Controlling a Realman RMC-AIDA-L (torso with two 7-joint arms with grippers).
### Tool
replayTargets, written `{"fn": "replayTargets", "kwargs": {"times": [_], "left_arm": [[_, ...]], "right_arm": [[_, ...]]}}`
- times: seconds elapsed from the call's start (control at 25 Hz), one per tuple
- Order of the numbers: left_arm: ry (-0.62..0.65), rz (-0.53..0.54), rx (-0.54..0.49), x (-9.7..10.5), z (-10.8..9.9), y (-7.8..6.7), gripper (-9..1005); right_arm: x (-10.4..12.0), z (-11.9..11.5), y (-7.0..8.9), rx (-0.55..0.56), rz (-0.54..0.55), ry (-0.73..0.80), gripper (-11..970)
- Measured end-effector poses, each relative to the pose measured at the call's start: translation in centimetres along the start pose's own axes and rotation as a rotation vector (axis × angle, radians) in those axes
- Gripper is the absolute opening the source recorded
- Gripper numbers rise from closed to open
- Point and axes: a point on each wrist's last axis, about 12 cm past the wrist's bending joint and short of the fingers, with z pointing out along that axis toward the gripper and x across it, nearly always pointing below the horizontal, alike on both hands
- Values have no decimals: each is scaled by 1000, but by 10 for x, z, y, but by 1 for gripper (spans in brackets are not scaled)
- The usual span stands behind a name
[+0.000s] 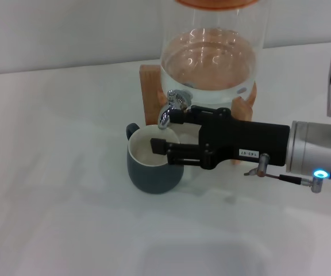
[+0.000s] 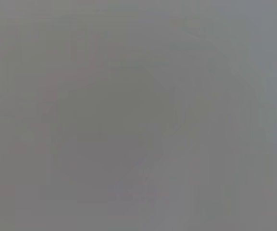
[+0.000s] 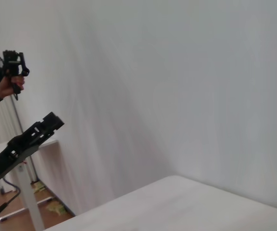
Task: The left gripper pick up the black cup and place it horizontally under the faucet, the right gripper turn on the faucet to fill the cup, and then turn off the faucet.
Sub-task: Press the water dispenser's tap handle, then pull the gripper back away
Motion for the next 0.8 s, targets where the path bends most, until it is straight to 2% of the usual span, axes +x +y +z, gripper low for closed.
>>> {"fn": "replayTargets", "kwargs": {"times": [0.8], "left_arm": [[-3,1,9,0,3,0,762]], "right_arm": [[0,-15,-10,46,12,-11,781]]}}
